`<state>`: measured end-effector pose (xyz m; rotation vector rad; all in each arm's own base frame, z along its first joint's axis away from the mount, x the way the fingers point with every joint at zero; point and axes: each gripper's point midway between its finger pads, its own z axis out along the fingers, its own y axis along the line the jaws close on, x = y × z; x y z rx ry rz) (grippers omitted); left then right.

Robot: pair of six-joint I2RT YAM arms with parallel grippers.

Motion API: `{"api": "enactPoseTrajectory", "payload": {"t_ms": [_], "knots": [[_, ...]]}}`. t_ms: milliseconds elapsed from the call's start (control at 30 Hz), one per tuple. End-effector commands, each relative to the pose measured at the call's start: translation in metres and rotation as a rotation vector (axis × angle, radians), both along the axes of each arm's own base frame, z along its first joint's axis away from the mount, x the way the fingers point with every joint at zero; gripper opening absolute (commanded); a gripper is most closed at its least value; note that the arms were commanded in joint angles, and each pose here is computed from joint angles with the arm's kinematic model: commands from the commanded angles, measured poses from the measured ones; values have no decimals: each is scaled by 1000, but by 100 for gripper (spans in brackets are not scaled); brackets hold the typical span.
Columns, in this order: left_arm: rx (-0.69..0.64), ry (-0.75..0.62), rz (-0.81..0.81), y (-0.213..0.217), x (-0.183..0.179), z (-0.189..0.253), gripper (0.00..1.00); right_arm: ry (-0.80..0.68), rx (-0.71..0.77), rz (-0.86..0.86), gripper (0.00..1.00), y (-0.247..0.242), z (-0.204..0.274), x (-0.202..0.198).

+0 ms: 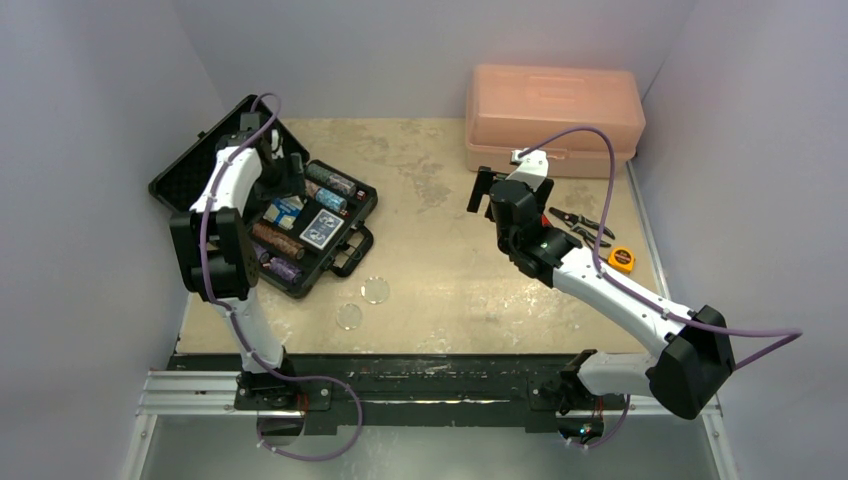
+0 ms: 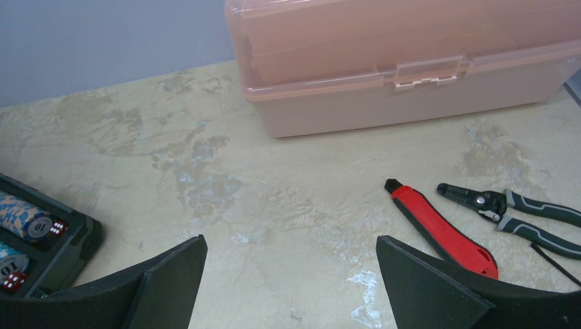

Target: Pack up texas hold em set

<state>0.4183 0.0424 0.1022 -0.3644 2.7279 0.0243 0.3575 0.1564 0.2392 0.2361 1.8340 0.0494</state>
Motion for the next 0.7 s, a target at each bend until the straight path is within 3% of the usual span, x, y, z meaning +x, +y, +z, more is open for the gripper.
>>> {"api": "enactPoseTrajectory", "payload": {"t_ms": [0,200,667], "knots": [[-24,2,56,-9,-4,21,93,-40,11,-26,99,-3,10,2],[-17,-65,88,-3,11,33,94,-41,7,-29,99,-4,10,2],[-111,-103,69,-9,22,20,63,-40,2,-31,99,-3,9,1]]}}
